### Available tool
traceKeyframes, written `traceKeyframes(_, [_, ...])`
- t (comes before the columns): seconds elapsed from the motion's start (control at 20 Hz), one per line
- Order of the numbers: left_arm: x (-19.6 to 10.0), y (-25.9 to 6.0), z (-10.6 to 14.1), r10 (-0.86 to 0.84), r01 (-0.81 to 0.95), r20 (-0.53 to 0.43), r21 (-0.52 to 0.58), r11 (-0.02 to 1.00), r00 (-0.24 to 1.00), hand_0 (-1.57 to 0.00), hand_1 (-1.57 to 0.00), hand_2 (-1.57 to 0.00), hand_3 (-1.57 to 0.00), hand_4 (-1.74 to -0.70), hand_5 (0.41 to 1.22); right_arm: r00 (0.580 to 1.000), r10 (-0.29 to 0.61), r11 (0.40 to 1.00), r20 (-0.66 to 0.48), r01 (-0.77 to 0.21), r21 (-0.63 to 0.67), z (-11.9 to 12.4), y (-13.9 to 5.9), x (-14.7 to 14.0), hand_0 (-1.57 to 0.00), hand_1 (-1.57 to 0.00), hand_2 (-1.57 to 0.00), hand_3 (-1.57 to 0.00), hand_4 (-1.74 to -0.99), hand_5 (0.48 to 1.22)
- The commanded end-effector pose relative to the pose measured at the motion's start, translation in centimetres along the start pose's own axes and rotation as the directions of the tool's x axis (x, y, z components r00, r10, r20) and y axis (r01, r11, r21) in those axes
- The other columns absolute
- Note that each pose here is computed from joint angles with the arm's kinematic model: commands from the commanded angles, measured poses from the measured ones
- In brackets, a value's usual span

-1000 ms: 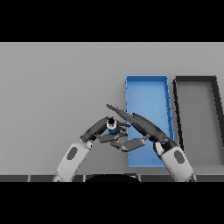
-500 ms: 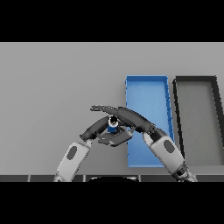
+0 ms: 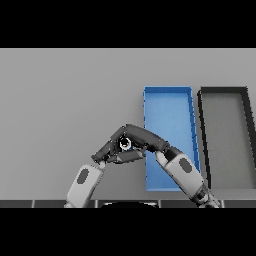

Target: Pick up the blue pipe and place it into the blue bin.

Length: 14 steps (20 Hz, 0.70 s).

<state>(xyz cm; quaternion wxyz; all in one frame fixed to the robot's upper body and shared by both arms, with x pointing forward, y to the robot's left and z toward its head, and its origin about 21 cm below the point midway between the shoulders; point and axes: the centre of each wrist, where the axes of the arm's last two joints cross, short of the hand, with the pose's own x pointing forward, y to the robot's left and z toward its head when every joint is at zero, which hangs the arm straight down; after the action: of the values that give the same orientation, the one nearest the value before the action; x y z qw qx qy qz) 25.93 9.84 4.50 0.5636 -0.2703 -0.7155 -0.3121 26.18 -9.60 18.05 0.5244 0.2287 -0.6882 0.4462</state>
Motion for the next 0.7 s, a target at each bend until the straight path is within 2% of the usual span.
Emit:
traceKeyframes(0.0, [0.4,0.2,-0.4,-0.004,0.004,-0.005,-0.001,1.000,1.000,-1.57,-1.57,-1.57,-1.46,-1.71,1.221,1.000,0.012,1.000,0.021,-0.012,-0.004,0.1,0.0,0.0,-1.43,-1.43,-1.43,-1.30,-1.665,0.987])
traceKeyframes(0.1, [0.5,0.2,-0.4,-0.006,0.006,-0.011,0.000,1.000,1.000,-1.57,-1.57,-1.57,-1.44,-1.72,1.221,0.998,0.034,0.999,0.045,-0.034,-0.011,0.2,0.1,0.0,-1.48,-1.48,-1.48,-1.40,-1.692,1.071])
traceKeyframes(0.2, [0.7,0.1,-0.5,-0.014,0.014,0.005,0.007,1.000,1.000,-1.57,-1.57,-1.57,-1.43,-1.73,1.221,0.997,0.034,0.999,0.076,-0.034,-0.003,0.0,0.3,0.2,-1.51,-1.51,-1.51,-1.46,-1.710,1.125])
traceKeyframes(0.4, [0.9,0.5,-0.1,-0.053,0.054,-0.024,0.029,0.998,0.998,-1.57,-1.57,-1.57,-1.42,-1.73,1.221,0.996,0.009,0.999,0.092,-0.005,-0.046,0.1,0.7,-0.3,-1.55,-1.55,-1.55,-1.53,-1.728,1.182])
traceKeyframes(0.45, [0.7,0.3,-0.3,-0.082,0.082,-0.003,0.040,0.996,0.997,-1.57,-1.57,-1.57,-1.45,-1.72,1.221,0.996,0.014,0.999,0.092,-0.009,-0.051,0.3,0.6,-0.2,-1.55,-1.55,-1.55,-1.54,-1.731,1.190])
traceKeyframes(0.5, [0.7,0.4,-0.2,-0.108,0.108,-0.003,0.048,0.993,0.994,-1.46,-1.34,-1.29,-1.17,-1.60,1.221,0.996,0.024,0.998,0.090,-0.018,-0.063,0.4,0.8,-0.2,-1.56,-1.56,-1.56,-1.54,-1.733,1.196])
traceKeyframes(0.55, [0.7,0.8,0.1,-0.111,0.111,-0.001,0.021,0.994,0.994,-1.17,-1.07,-1.03,-0.93,-1.47,1.221,0.996,0.027,0.997,0.085,-0.021,-0.069,0.3,0.8,0.0,-1.56,-1.56,-1.56,-1.55,-1.734,1.201])
traceKeyframes(0.65, [0.6,1.1,0.1,-0.127,0.126,-0.026,-0.040,0.991,0.992,-0.75,-0.69,-0.66,-0.60,-1.28,1.221,0.998,0.016,0.998,0.053,-0.013,-0.065,0.2,1.3,0.2,-1.56,-1.56,-1.56,-1.56,-1.737,1.208])
